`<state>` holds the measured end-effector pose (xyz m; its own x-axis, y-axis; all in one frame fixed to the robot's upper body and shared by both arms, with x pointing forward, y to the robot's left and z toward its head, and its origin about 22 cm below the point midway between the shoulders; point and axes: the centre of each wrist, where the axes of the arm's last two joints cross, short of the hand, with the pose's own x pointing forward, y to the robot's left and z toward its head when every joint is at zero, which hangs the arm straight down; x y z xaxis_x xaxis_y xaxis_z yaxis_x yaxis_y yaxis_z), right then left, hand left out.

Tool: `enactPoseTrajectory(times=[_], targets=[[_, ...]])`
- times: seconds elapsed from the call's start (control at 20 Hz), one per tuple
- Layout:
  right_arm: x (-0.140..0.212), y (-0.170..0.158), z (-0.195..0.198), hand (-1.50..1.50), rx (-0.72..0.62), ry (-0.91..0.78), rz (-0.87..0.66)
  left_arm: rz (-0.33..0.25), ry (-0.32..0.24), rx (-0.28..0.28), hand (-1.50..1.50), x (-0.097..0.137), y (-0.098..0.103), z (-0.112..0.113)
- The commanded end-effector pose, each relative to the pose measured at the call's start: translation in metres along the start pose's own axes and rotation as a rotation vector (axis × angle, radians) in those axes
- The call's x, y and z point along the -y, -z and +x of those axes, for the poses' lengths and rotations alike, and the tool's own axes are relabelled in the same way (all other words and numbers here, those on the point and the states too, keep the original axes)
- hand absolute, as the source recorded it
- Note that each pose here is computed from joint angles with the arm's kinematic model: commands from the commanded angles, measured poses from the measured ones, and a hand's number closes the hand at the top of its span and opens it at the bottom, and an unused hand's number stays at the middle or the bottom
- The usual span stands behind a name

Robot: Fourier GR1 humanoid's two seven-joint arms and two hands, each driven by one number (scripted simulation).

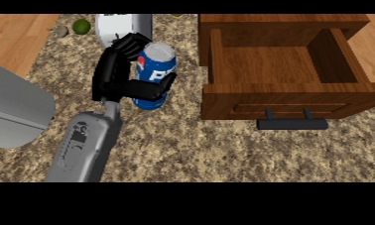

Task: Pick up the can, place it into the drawer and close the drawer

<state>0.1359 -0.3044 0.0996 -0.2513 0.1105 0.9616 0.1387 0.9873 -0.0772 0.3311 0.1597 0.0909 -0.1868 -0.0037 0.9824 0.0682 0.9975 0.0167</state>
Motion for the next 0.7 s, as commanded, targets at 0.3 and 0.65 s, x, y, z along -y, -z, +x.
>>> enactPoseTrajectory(times=[0.3, 0.65], targets=[[0.012, 0.01, -0.017, -1.5, 0.005, -0.002, -0.009, -0.062, 0.06, 0.055, 1.5, 0.066, 0.053, 0.062], [0.002, 0.001, 0.007, -1.5, 0.005, 0.003, -0.004, -0.063, 0.074, 0.072, 1.5, 0.104, 0.08, 0.101]])
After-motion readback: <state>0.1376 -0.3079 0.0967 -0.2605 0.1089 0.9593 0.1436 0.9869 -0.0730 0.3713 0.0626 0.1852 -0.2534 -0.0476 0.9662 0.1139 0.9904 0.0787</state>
